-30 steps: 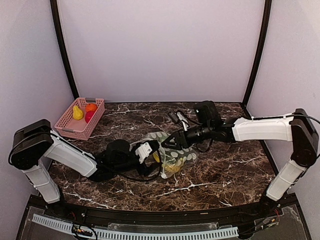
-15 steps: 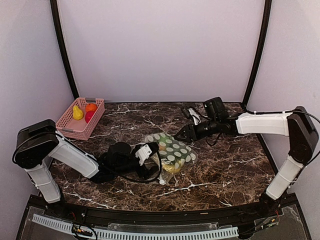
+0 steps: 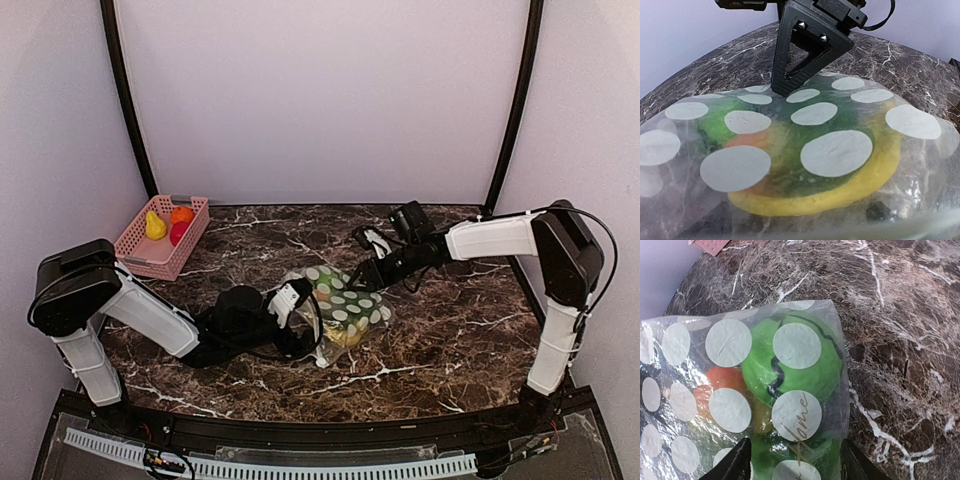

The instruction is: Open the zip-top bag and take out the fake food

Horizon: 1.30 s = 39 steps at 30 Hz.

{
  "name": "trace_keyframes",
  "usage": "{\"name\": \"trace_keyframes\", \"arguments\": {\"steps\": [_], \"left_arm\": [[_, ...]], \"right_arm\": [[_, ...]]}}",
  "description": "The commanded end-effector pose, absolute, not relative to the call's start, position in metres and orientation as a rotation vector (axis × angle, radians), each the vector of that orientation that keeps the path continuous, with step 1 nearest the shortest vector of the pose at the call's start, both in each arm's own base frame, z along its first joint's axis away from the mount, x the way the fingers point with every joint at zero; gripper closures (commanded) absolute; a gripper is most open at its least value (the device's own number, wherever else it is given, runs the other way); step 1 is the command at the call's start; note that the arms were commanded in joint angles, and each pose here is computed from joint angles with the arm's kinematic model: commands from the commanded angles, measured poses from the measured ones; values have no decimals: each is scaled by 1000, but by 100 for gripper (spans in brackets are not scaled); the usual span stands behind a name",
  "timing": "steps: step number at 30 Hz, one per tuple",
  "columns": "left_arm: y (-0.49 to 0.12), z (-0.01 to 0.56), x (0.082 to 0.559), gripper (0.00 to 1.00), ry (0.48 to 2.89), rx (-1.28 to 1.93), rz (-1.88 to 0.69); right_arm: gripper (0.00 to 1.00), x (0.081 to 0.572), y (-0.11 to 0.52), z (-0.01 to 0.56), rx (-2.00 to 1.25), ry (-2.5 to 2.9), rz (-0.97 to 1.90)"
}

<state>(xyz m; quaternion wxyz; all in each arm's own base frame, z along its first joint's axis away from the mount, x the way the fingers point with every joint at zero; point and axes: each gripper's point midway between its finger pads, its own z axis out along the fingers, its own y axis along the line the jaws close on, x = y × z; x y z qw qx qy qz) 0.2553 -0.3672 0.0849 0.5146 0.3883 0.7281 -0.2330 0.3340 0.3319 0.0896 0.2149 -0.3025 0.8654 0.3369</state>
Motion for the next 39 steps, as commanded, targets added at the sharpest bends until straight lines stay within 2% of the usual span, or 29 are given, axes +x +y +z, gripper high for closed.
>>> {"name": "trace_keyframes", "arguments": {"steps": [1, 10, 18, 24, 39], "left_arm": [[-360, 75, 260, 8, 1844, 802, -616], [-360, 75, 255, 12, 2041, 521, -846], [-356, 87, 244, 13, 2090, 314, -1038], [-372, 89, 240, 14, 2135, 272, -1158], [-417, 85, 245, 21, 2151, 218, -1382]], "right_arm": [[51, 331, 340, 80, -879, 2411, 1014], [100, 312, 333, 75, -857, 2410, 1085], [100, 310, 324, 99, -779, 2332, 1117], [100, 304, 326, 115, -752, 2261, 1185], [100, 273, 343, 111, -834, 2221, 1313]]}}
